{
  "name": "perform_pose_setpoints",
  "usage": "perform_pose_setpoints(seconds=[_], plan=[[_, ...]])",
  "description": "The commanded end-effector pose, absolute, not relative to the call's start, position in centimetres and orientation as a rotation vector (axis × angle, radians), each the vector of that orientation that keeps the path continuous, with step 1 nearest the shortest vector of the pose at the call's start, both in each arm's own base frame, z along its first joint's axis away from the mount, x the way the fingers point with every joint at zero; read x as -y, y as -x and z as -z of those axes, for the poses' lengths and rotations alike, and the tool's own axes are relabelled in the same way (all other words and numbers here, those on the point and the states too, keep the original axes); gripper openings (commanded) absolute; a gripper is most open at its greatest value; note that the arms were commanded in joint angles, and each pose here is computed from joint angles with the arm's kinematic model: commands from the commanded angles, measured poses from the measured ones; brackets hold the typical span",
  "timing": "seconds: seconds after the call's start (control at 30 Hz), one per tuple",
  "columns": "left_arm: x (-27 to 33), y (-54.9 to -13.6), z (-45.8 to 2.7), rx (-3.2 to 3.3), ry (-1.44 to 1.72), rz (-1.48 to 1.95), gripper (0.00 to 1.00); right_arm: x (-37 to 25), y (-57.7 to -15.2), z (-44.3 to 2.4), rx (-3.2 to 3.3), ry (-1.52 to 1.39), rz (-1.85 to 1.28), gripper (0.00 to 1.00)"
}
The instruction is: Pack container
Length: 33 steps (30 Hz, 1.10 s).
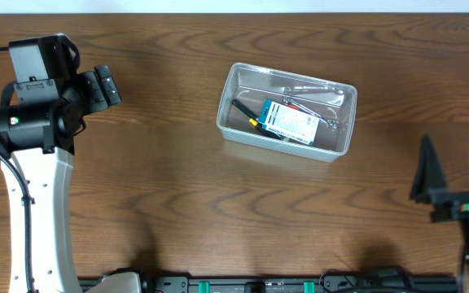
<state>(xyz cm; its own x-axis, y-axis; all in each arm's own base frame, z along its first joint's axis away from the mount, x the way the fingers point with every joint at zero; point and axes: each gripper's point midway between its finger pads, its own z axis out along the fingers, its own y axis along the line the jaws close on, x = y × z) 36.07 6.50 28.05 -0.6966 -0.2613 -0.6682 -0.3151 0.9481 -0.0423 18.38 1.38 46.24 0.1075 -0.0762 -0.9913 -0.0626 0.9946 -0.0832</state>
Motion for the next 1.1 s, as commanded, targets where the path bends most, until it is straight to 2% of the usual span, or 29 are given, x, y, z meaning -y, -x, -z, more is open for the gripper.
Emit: perform_pose_setpoints(seconds=[0.0,0.3,0.43,1.07], plan=[[-6.8,-36.2,-28.7,-2.362,0.395,-0.122,0.98,-1.3,-18.8,-42.5,-1.433,0.106,0.011,0.99],[-6.8,-36.2,-28.7,-2.362,0.396,-0.122,0.98,-0.3,-22.4,-31.9,-1.496,-0.078,-0.113,0.99],[-6.8,-36.2,-28.7,-2.362,0.396,-0.122,0.98,-1.0,-23.5,-28.2,-1.502,-0.051,-0.154,0.99],[-6.8,-36.2,-28.7,-2.362,0.396,-0.122,0.98,-1.6,-24.3,-19.7,-1.533,-0.022,-0.181,0.99]])
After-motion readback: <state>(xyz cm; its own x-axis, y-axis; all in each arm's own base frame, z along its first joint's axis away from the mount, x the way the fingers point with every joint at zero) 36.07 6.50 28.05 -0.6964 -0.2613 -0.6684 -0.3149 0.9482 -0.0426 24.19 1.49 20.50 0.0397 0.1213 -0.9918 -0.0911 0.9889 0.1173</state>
